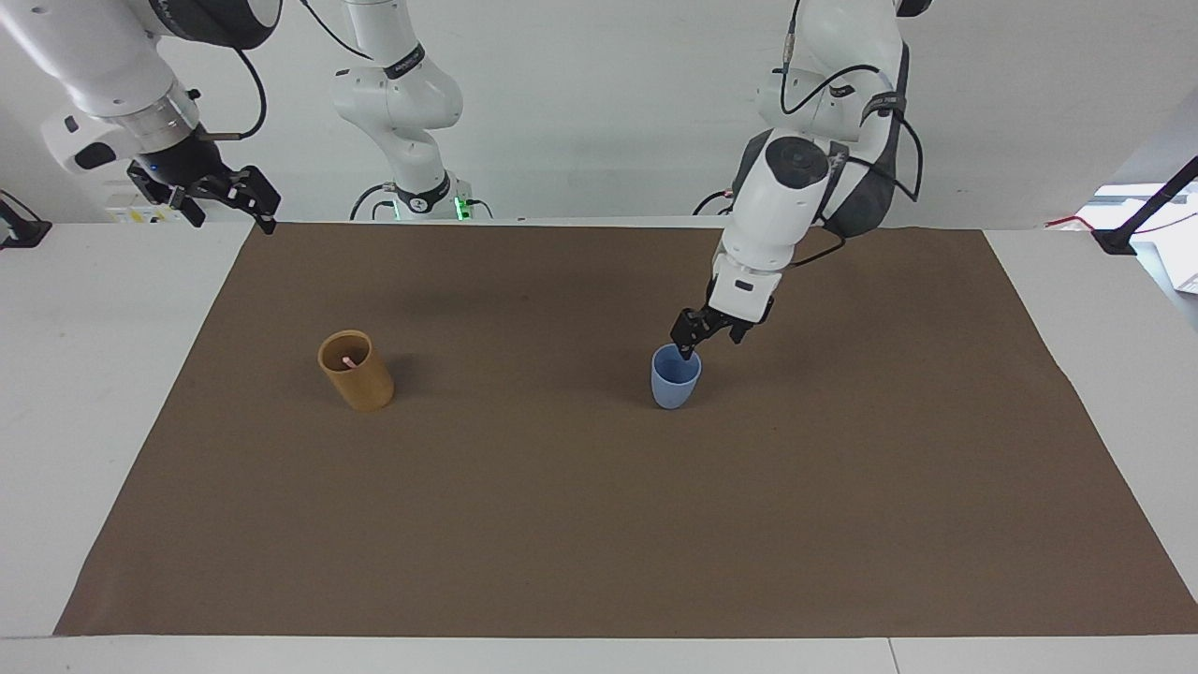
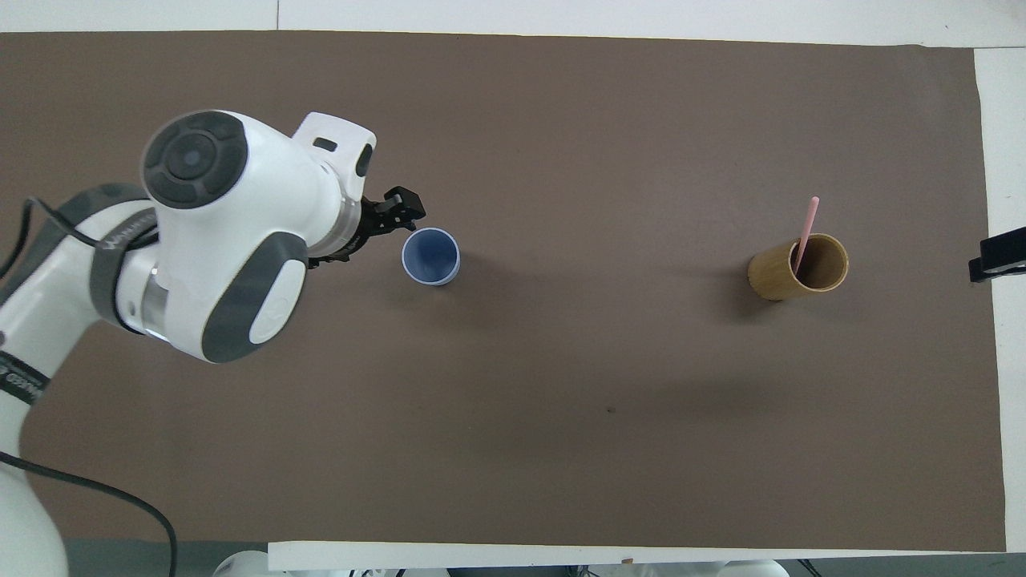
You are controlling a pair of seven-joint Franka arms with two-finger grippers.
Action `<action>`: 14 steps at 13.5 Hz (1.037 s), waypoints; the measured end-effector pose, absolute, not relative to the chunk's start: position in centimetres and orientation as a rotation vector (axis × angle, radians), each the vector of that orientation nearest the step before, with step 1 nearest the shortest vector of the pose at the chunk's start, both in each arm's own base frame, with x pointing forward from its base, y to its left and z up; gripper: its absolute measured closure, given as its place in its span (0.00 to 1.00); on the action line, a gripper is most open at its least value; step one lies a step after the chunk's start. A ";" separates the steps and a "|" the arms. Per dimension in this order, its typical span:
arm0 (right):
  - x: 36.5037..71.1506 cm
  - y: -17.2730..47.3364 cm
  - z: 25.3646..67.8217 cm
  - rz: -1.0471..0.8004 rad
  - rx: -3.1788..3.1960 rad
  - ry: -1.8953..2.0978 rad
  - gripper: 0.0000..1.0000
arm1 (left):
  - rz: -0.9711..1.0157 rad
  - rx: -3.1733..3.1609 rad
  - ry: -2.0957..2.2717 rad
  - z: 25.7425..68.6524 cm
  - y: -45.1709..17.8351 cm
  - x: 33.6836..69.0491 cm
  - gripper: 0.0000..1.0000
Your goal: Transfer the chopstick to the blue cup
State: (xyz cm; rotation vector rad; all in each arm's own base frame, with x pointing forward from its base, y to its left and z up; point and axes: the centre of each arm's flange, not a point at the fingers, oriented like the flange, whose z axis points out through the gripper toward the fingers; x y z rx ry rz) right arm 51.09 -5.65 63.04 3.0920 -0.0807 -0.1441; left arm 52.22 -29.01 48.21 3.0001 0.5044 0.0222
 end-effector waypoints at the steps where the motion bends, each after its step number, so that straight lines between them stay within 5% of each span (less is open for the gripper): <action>1: 51.8 -3.1 63.1 -0.093 3.090 -0.003 0.00 | 0.047 3.027 0.506 49.9 -26.1 53.3 0.01; 4: 55.1 3.3 60.6 0.003 3.094 0.176 0.00 | 0.083 3.084 0.324 52.7 -14.9 56.3 0.01; 8: 60.2 5.1 52.2 0.015 3.146 0.202 0.00 | 0.113 3.128 0.016 55.6 -2.4 58.0 0.01; 14: 61.1 3.4 46.0 -0.035 3.135 0.357 0.04 | 0.104 3.137 -0.056 55.6 -2.5 58.2 0.00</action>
